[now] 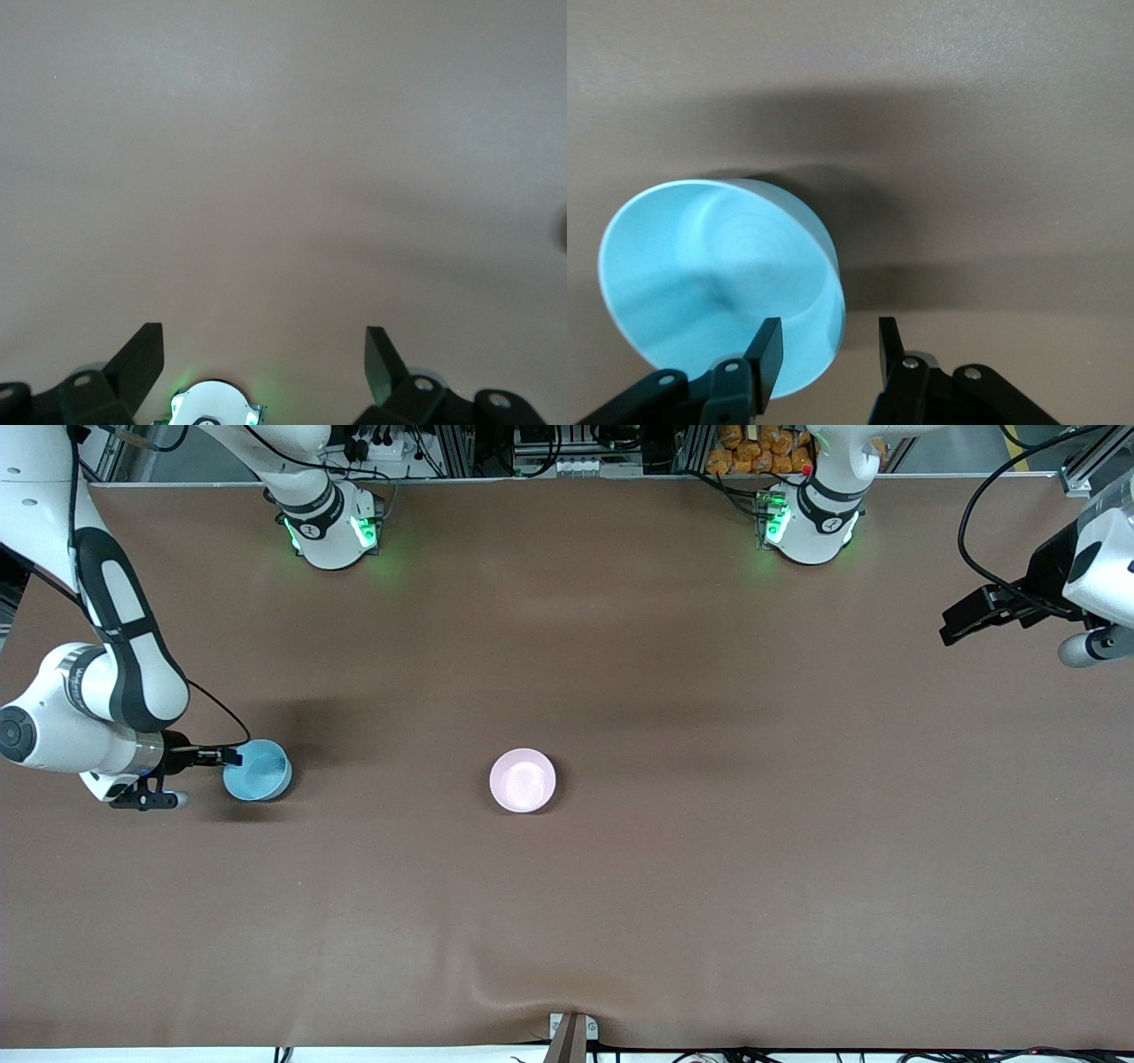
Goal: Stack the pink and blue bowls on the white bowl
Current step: 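Grasp the blue bowl's rim with the right gripper and lift, then carry the blue bowl with the right gripper over the pink bowl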
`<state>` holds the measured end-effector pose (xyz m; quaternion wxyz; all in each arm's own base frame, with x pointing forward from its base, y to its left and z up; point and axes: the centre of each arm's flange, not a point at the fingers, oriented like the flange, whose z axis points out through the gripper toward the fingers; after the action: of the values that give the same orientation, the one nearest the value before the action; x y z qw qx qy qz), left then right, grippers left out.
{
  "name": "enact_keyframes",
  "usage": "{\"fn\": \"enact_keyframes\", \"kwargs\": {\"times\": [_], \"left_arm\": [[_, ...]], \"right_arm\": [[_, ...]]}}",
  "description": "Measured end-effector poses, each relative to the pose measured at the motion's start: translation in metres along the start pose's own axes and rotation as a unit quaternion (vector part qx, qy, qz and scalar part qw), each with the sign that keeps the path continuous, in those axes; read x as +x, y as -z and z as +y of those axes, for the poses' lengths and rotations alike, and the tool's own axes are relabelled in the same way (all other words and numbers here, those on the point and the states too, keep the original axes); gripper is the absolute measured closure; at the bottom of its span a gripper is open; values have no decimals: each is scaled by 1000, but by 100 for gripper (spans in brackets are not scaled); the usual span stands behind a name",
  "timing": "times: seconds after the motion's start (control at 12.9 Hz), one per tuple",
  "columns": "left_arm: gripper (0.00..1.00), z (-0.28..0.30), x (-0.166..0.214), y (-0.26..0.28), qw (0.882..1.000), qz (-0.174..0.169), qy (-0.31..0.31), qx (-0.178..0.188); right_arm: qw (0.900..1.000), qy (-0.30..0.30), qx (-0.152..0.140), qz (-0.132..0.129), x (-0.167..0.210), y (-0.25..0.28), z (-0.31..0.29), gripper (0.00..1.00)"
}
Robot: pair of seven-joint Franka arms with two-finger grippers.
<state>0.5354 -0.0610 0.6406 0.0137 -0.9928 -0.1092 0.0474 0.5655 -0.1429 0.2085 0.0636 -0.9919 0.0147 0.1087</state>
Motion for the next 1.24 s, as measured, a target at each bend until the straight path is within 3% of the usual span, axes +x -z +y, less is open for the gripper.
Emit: {"fn": "enact_keyframes", "kwargs": {"times": [0.23, 0.31, 0.46, 0.69, 0.93, 1.08, 1.24], "left_arm": [[0, -7, 9, -3, 999, 22, -25, 5], [0, -12, 15, -5, 999, 32, -26, 2], [0, -16, 23, -13, 999, 44, -28, -1], [0, -15, 24, -17, 999, 45, -29, -1], [0, -13, 21, -14, 998, 48, -31, -2], [0, -12, 15, -8, 998, 53, -34, -2], [0, -12, 11, -4, 998, 55, -34, -2]], "right_arm": [[1000, 0, 1, -1, 2, -8, 0, 89], [1000, 0, 1, -1, 2, -7, 0, 98], [1000, -1, 8, -6, 2, -6, -4, 98], [997, 0, 57, -42, 12, 32, -28, 98], [995, 9, 90, -41, 21, 82, -67, 98], [995, -31, 87, -45, 25, 91, -125, 98], [994, -73, 65, -40, 29, 95, -223, 98]]}}
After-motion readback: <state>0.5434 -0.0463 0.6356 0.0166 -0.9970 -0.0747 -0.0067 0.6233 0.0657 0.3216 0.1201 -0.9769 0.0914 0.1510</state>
